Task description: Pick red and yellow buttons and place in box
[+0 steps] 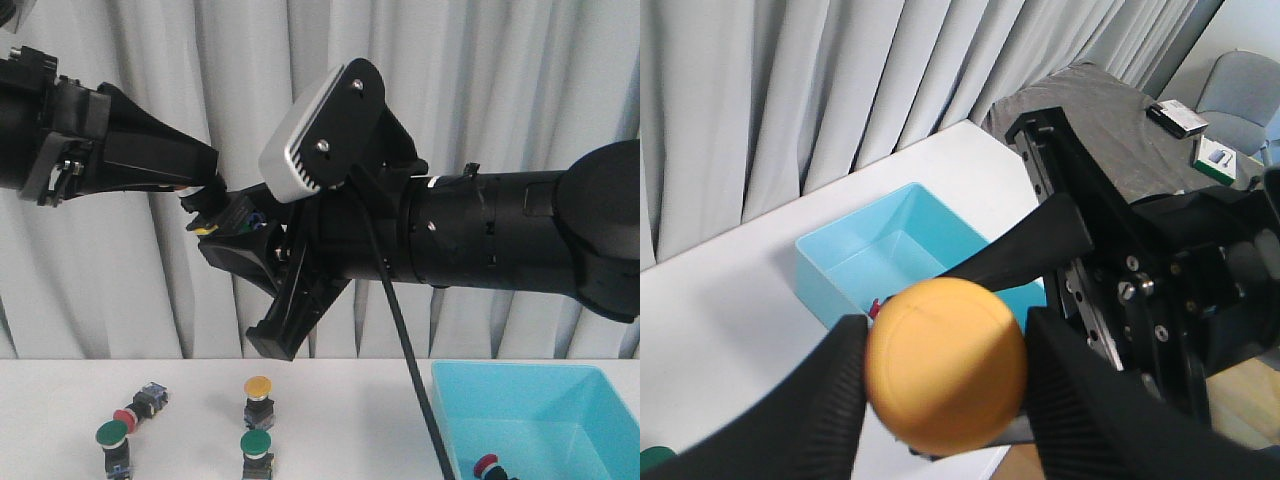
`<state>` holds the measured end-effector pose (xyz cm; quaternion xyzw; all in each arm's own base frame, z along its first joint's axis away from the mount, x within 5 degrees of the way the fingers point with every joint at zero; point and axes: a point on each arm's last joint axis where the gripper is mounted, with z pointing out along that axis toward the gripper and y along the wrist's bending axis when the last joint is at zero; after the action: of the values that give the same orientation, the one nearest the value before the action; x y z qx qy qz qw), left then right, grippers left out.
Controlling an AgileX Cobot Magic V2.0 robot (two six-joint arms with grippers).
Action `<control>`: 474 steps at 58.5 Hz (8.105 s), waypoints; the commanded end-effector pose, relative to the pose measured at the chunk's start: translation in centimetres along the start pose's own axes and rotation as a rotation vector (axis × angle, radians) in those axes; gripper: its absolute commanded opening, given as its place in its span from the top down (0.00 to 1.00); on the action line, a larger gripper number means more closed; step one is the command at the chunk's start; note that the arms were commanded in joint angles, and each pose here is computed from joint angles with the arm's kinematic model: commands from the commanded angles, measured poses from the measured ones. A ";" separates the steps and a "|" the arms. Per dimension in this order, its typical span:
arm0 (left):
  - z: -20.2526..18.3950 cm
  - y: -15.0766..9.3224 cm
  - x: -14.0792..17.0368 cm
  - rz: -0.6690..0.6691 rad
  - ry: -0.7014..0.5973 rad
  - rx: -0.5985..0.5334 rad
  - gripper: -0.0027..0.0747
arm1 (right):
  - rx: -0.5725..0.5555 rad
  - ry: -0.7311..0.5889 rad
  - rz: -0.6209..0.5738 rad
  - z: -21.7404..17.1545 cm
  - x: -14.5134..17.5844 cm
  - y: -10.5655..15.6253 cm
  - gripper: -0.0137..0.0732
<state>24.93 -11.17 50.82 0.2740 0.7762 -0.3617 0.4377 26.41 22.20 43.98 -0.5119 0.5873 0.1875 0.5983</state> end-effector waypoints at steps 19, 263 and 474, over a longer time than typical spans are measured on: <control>-1.6 -1.2 -1.9 0.032 -0.181 -0.015 0.81 | 0.062 -0.080 0.002 -1.5 -2.2 -0.6 0.85; 0.1 4.6 0.5 0.173 0.127 -0.389 0.97 | 0.899 0.425 0.636 -16.9 9.4 -9.2 0.85; -7.6 1.7 36.4 0.290 -0.604 -0.941 0.97 | 0.631 0.039 0.472 -23.6 8.7 10.4 0.85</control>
<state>5.80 -0.28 20.76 0.0537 0.6707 0.0201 0.7395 7.69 3.62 36.01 -0.1729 0.7478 0.1219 0.6293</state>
